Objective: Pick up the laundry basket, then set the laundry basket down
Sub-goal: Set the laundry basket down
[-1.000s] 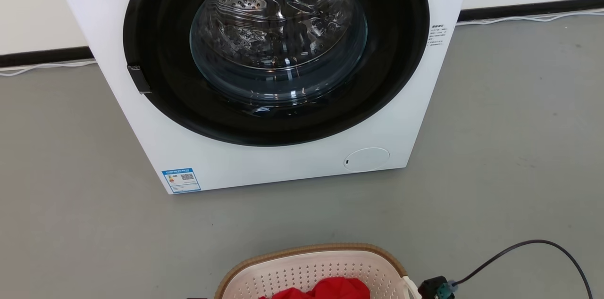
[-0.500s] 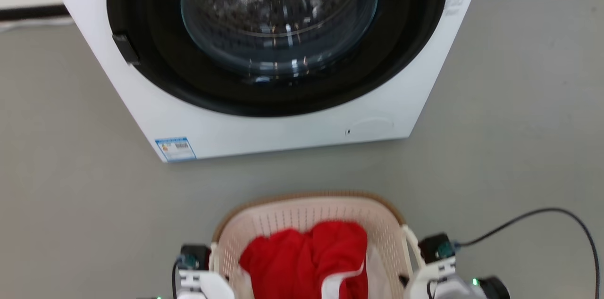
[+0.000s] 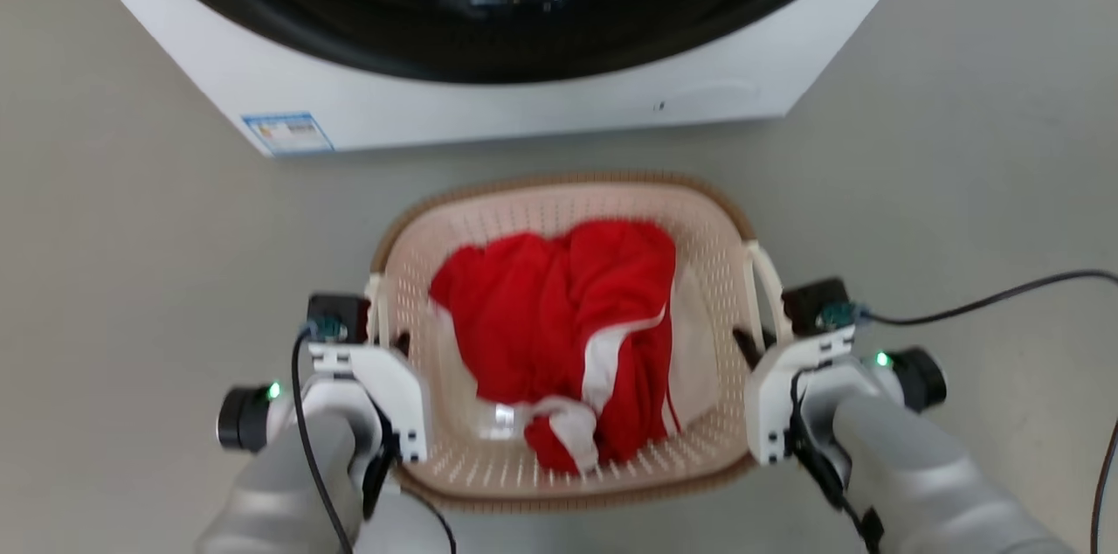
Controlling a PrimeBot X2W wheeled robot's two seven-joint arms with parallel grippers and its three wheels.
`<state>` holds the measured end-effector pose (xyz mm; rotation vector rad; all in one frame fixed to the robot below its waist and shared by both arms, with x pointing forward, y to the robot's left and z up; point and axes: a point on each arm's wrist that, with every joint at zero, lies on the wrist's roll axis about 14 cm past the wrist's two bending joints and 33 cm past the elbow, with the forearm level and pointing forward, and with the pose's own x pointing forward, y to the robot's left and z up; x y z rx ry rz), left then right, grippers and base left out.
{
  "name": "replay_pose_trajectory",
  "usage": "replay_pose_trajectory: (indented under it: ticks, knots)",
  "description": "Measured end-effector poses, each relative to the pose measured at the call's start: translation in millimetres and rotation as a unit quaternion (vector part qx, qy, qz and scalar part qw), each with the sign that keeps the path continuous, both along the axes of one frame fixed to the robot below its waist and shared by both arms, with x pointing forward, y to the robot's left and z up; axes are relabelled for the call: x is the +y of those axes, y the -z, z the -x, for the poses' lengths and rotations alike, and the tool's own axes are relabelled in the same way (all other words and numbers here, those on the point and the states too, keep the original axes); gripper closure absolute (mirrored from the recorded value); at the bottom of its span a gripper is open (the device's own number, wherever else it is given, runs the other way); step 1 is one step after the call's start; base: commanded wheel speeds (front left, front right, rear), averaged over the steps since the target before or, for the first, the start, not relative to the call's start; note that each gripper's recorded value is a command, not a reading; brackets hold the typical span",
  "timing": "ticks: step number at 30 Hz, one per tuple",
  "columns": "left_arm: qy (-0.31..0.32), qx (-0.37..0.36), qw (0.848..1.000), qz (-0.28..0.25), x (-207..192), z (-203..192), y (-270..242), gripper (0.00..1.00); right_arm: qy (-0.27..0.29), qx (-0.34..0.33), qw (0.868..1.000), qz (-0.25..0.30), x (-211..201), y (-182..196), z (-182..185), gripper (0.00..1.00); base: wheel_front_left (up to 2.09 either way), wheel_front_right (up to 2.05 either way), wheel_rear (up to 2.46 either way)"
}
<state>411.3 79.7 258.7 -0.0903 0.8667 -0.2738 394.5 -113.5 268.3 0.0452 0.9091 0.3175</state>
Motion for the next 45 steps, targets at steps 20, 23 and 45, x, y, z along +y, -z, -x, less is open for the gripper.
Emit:
replay_pose_trajectory:
  ticks: [20, 23, 45]
  knots:
    - [-0.028, 0.001, 1.000, 0.000, 13, -76, 73, 1.00, 0.010, -0.008, 1.000, -0.006, 3, 75, -81, 1.00, 0.00, 0.00, 0.00]
    - [-0.027, 0.007, 1.000, 0.000, 13, -80, 86, 1.00, 0.014, 0.000, 1.000, -0.005, 2, 89, -84, 1.00, 0.00, 0.00, 0.00]
    - [-0.036, 0.018, 0.999, 0.010, 10, -93, 138, 1.00, 0.032, 0.024, 0.999, 0.005, -8, 146, -94, 1.00, 0.00, 0.00, 0.00]
